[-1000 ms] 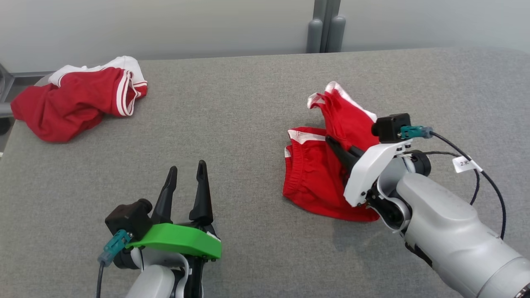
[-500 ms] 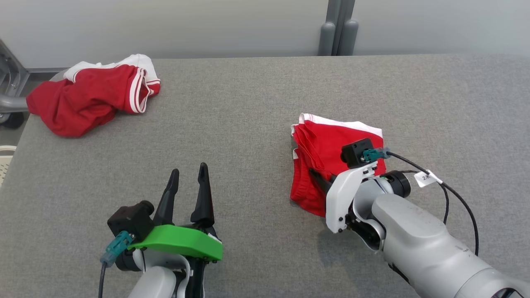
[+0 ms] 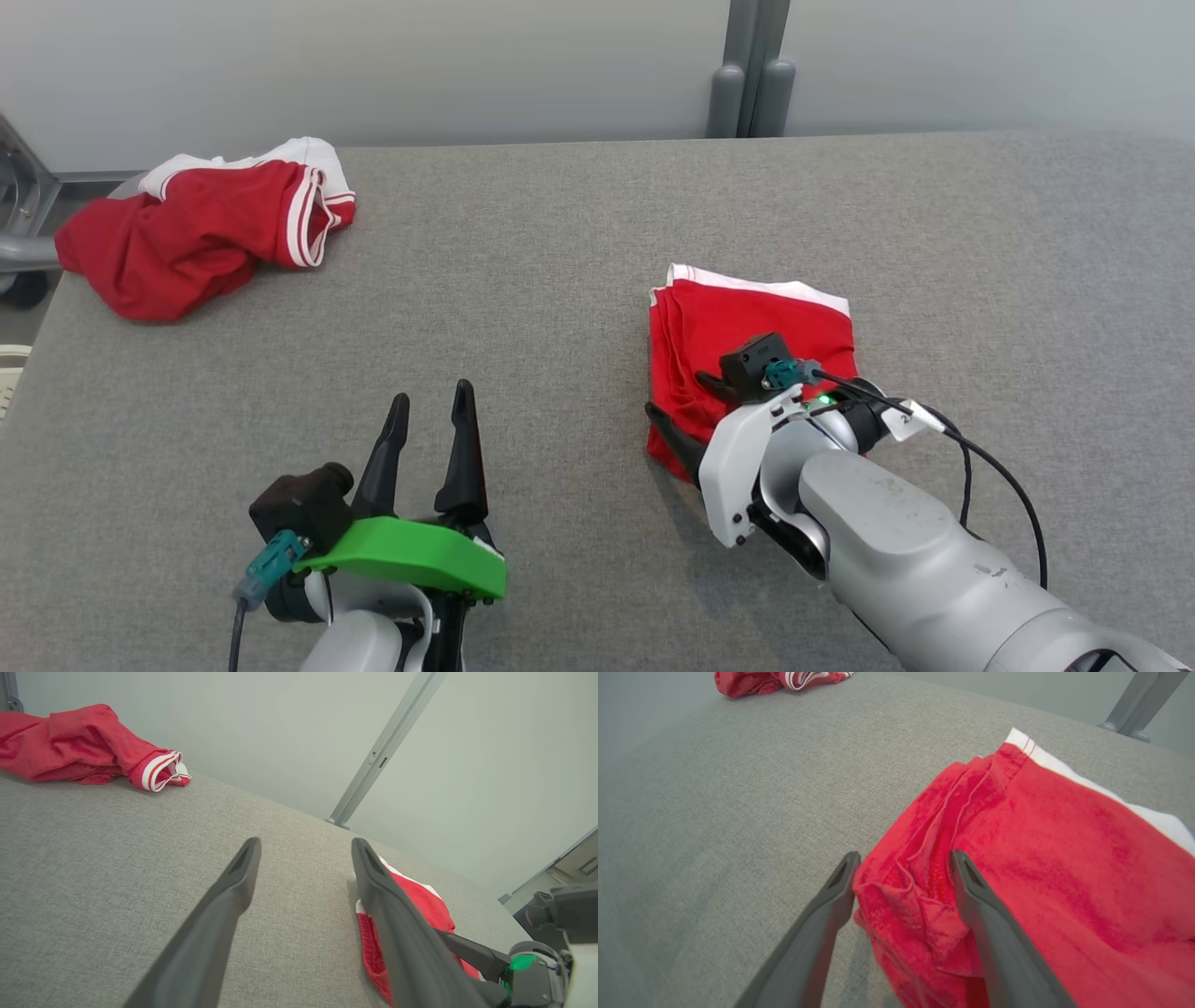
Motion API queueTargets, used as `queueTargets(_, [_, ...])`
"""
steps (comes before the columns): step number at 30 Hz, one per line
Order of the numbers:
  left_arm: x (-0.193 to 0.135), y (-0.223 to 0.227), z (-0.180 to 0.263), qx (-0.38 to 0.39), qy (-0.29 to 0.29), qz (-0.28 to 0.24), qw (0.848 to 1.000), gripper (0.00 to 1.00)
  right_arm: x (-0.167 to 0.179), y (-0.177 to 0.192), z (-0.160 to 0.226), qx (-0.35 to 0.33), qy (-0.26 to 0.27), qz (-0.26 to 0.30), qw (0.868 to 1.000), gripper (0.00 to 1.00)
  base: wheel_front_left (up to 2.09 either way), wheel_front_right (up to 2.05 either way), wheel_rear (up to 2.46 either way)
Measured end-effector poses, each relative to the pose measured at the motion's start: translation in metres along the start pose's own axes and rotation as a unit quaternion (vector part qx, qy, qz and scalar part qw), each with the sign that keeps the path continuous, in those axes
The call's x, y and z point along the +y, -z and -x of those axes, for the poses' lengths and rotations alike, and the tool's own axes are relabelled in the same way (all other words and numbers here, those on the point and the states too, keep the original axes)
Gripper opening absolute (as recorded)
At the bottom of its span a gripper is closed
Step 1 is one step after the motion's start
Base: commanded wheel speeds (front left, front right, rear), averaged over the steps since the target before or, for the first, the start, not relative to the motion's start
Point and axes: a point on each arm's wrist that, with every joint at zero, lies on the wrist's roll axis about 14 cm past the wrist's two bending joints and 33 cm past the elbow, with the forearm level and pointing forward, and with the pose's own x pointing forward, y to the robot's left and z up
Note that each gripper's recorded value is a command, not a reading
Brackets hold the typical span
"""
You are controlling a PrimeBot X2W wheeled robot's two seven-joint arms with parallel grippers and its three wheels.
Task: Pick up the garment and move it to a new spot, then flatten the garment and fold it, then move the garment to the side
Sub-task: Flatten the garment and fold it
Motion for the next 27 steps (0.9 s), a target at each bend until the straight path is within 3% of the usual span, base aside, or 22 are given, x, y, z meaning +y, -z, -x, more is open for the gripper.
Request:
queueTargets(5, [-0.005, 0.002, -0.001, 0.004, 0.007, 0.002, 1.0, 1.0, -0.006, -0.01, 0.003, -0.024, 0.011, 0.014, 1.0, 1.0, 0.0, 0.0, 0.0])
queueTargets(11, [-0.009, 0.005, -0.001, 0.009, 0.014, 0.0, 1.0, 1.0, -0.027, -0.024, 0.014, -0.069, 0.046, -0.007, 0.997, 1.0, 0.0, 0.0, 0.0])
queueTargets(24, [-0.025, 0.014, -0.004, 0.025, 0.036, 0.002, 0.999, 1.0, -0.09, -0.032, 0.057, -0.148, 0.143, -0.066, 0.976, 1.0, 0.0, 0.0, 0.0])
queueTargets(25, [-0.025, 0.015, -0.004, 0.026, 0.036, 0.002, 0.999, 1.0, -0.091, -0.029, 0.058, -0.148, 0.145, -0.066, 0.976, 0.94, 0.0, 0.0, 0.0])
queueTargets(26, [-0.025, 0.016, -0.004, 0.028, 0.036, 0.002, 0.999, 1.0, -0.091, -0.027, 0.059, -0.148, 0.146, -0.065, 0.976, 0.6, 0.0, 0.0, 0.0])
queueTargets(27, [-0.025, 0.017, -0.004, 0.03, 0.036, 0.002, 0.999, 1.0, -0.09, -0.024, 0.06, -0.148, 0.146, -0.065, 0.976, 0.4, 0.0, 0.0, 0.0])
